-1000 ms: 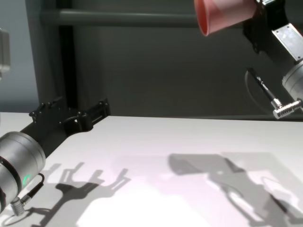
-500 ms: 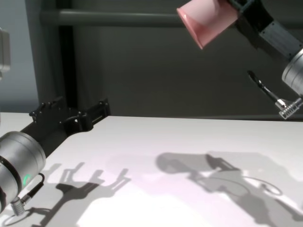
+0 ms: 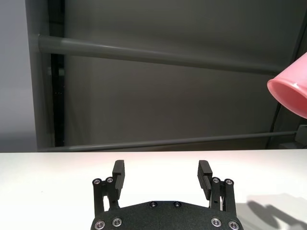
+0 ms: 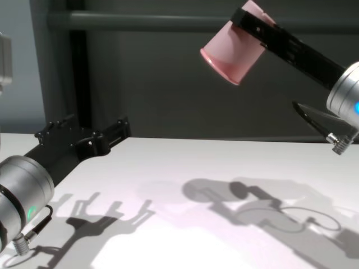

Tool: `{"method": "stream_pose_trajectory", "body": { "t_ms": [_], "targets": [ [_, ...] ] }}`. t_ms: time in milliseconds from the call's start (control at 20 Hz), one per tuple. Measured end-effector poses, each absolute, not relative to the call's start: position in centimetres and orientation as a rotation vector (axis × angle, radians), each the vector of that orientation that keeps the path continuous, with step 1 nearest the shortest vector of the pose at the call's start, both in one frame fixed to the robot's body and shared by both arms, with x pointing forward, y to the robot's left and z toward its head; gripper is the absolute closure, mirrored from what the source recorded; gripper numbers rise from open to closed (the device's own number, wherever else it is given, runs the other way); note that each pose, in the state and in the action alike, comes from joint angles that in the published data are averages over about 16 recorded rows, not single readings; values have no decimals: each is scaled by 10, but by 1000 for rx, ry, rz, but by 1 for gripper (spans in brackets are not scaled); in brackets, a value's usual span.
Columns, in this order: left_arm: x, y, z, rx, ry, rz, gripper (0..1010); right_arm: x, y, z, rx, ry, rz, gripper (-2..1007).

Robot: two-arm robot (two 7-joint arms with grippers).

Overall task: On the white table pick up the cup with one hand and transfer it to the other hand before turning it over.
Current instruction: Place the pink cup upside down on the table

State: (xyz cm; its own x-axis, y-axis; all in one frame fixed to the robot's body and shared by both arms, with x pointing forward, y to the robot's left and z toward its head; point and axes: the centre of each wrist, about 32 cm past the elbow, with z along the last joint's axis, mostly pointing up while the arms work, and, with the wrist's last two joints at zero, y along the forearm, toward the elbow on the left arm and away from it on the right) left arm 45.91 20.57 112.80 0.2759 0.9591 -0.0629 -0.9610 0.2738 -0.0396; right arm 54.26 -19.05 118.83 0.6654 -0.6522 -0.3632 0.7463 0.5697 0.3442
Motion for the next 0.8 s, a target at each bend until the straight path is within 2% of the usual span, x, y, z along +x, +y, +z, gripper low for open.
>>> {"method": "stream_pose_trajectory", "body": {
  "t_ms": [800],
  "targets": [
    [459, 206, 1128, -74, 28, 1291, 9, 546, -191, 1182, 144, -22, -857, 245]
  ]
}}
